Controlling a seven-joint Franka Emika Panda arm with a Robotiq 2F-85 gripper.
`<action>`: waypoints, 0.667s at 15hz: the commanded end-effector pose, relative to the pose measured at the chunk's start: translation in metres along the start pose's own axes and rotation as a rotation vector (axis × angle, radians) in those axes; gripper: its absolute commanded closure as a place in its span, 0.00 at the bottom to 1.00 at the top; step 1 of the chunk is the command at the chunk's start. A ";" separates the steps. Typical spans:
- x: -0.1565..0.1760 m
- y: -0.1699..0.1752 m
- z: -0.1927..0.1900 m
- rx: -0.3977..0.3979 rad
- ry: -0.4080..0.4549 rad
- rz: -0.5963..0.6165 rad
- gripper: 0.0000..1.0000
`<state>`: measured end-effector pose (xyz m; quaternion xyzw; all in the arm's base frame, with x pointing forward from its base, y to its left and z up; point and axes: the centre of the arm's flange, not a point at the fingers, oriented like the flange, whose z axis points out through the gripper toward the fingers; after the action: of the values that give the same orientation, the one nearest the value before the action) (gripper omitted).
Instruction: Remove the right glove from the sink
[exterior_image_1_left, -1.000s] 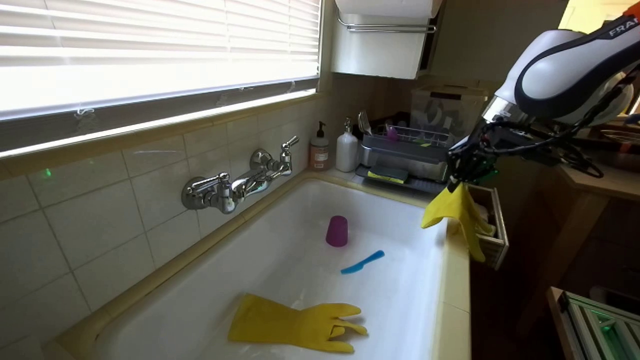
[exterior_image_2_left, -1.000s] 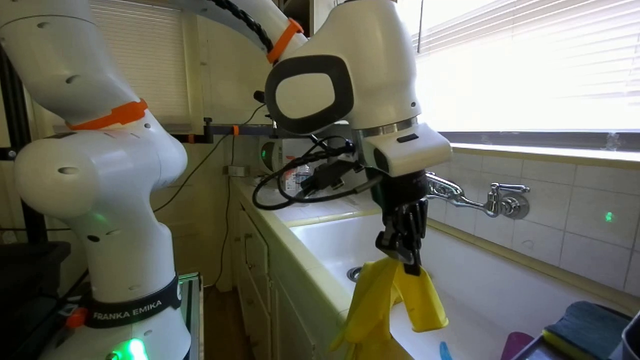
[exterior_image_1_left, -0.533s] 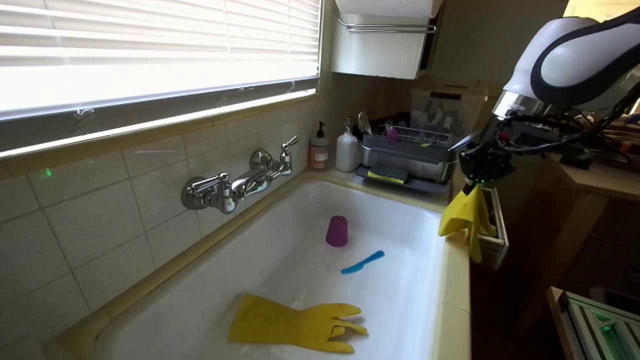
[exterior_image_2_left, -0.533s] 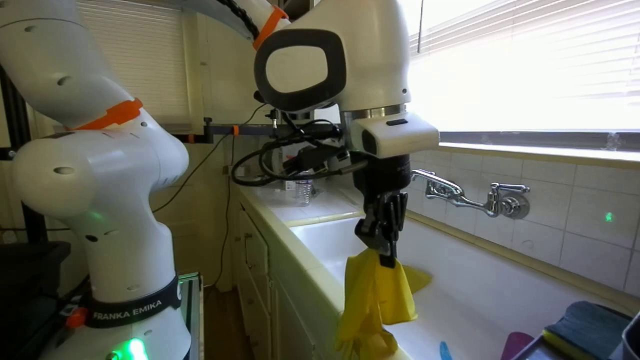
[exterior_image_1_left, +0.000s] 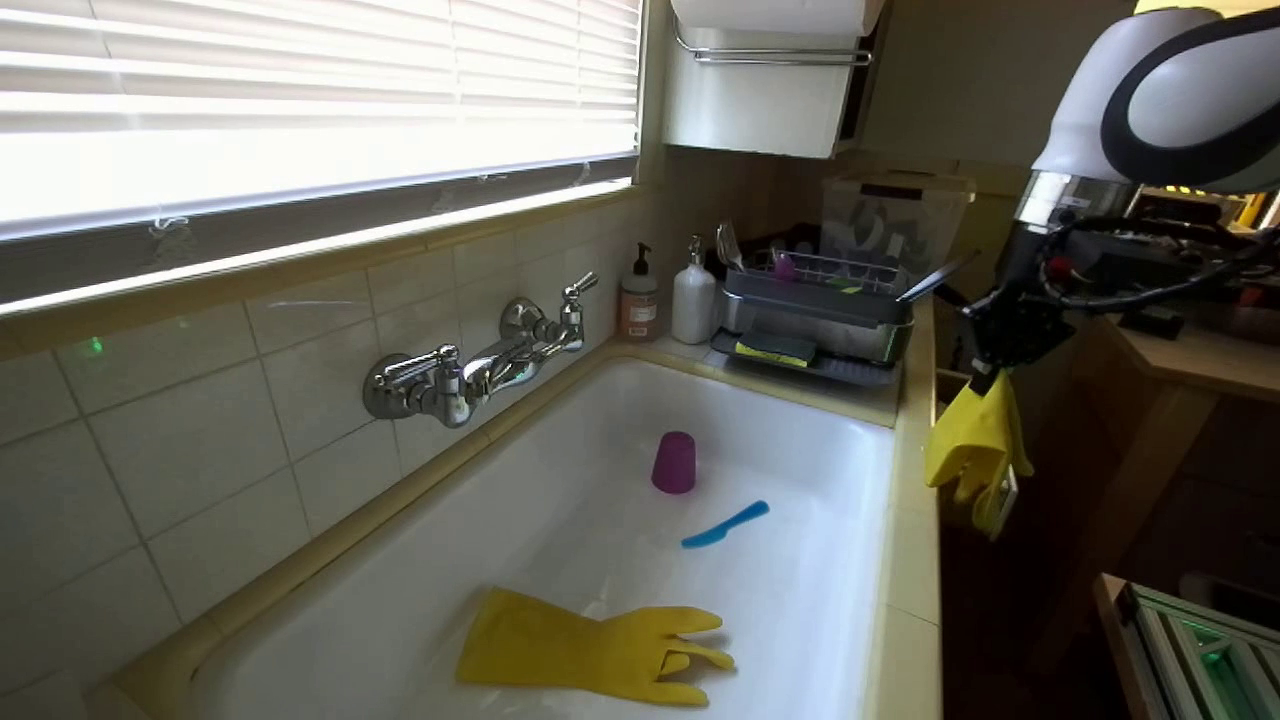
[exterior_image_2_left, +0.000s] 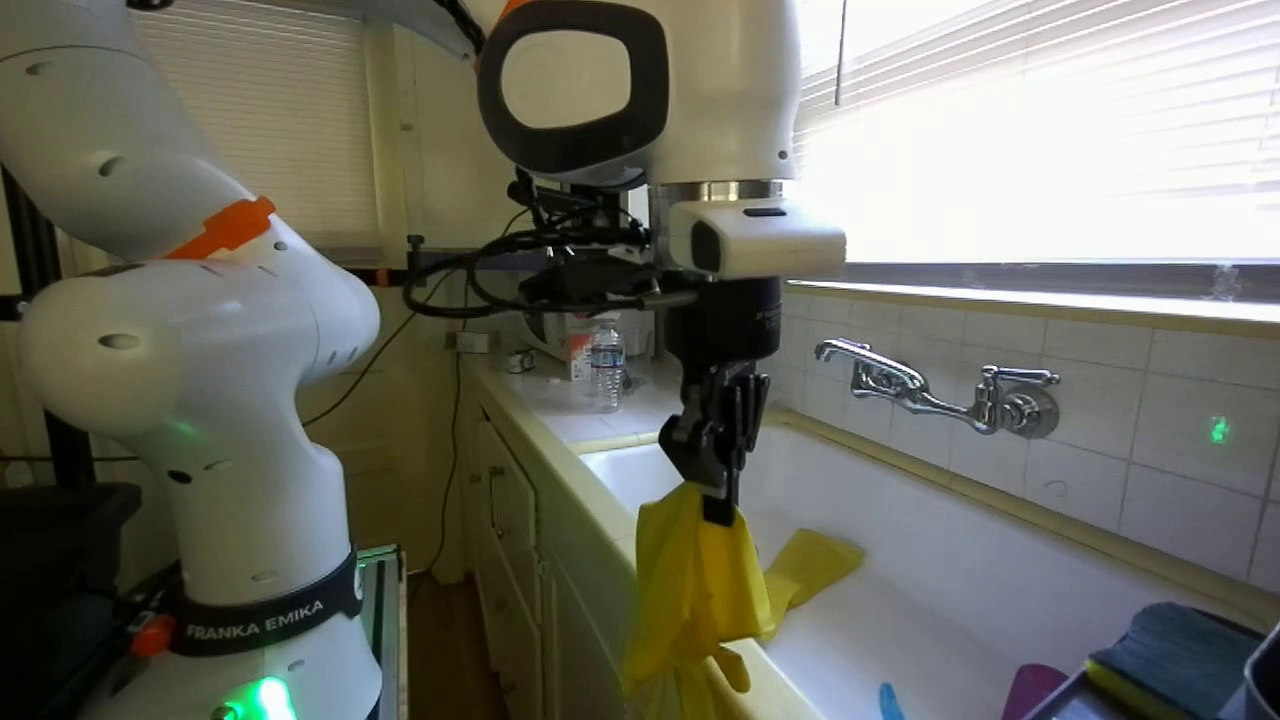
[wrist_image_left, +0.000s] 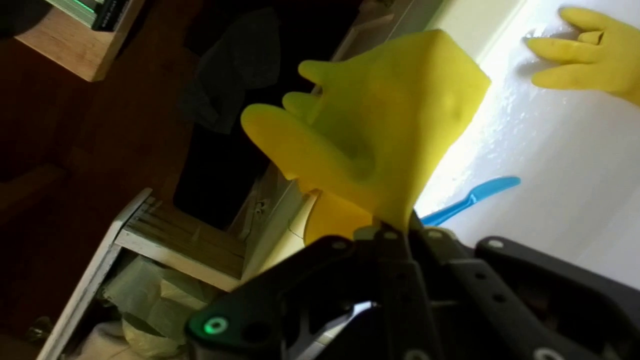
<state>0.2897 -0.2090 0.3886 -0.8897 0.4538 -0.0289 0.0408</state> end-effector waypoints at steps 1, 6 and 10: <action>-0.011 0.008 -0.005 -0.034 -0.008 -0.022 1.00; -0.003 0.000 0.003 -0.034 0.016 -0.010 1.00; 0.003 -0.005 0.013 -0.052 -0.005 -0.006 1.00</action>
<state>0.2901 -0.2059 0.3877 -0.8934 0.4474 -0.0218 0.0330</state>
